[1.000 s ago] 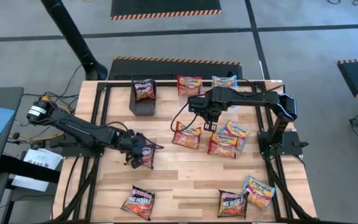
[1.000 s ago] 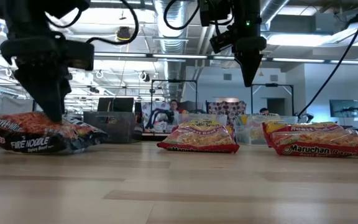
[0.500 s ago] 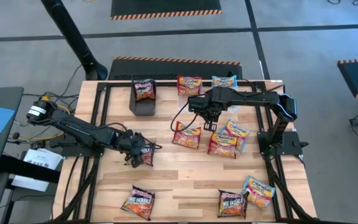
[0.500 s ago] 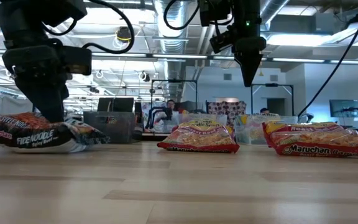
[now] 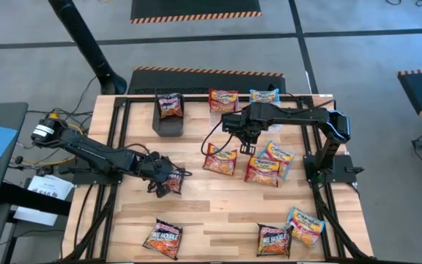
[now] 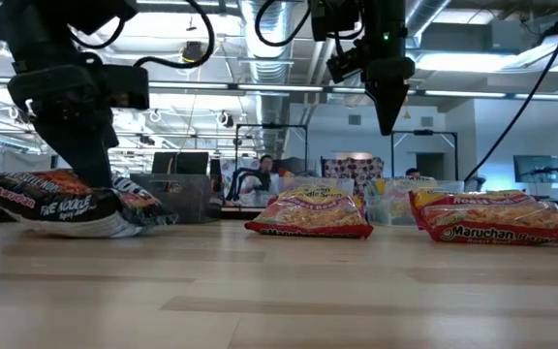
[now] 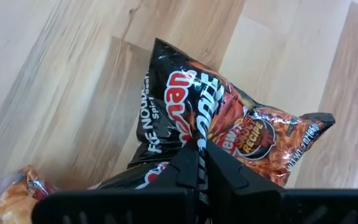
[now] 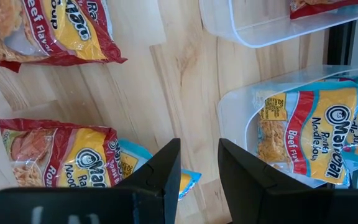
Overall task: Sort Maruchan noodles
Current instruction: Put the black noodle pack into the black bin, then put the red noodle pack into the left transparent bin
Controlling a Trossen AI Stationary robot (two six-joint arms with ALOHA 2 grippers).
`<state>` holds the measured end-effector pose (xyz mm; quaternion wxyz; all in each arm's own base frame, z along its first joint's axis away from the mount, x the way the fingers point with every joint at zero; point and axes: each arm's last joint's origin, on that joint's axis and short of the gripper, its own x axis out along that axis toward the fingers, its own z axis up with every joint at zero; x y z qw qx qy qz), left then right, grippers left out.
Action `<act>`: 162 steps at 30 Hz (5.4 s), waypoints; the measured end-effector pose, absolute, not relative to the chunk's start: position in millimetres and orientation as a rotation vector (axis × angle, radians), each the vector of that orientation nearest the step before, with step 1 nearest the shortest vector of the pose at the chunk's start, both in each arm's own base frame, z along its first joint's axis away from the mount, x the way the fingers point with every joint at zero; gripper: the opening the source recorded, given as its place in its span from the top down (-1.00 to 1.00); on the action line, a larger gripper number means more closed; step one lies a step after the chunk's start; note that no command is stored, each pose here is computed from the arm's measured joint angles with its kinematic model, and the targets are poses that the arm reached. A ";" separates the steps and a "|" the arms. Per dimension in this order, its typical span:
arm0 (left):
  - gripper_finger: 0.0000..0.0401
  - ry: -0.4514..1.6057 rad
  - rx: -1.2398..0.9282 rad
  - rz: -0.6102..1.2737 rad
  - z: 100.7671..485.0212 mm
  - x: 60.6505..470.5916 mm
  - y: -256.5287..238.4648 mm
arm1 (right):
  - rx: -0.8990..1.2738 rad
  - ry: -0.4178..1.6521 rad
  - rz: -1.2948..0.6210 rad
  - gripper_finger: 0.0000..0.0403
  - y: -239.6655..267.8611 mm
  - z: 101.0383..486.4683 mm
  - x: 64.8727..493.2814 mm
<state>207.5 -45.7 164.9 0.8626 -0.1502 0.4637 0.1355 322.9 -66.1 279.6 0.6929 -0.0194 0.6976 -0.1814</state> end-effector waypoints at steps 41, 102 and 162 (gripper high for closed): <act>1.00 0.858 0.230 0.854 281.6 210.5 84.9 | -0.042 1.532 -0.408 0.34 -66.5 279.6 325.3; 0.42 0.914 0.029 0.780 218.6 220.6 205.2 | -0.049 1.510 -0.402 0.34 -66.9 279.7 327.6; 0.34 1.040 -0.165 0.273 316.0 211.3 77.0 | 0.010 1.791 -0.269 0.04 73.0 254.4 293.6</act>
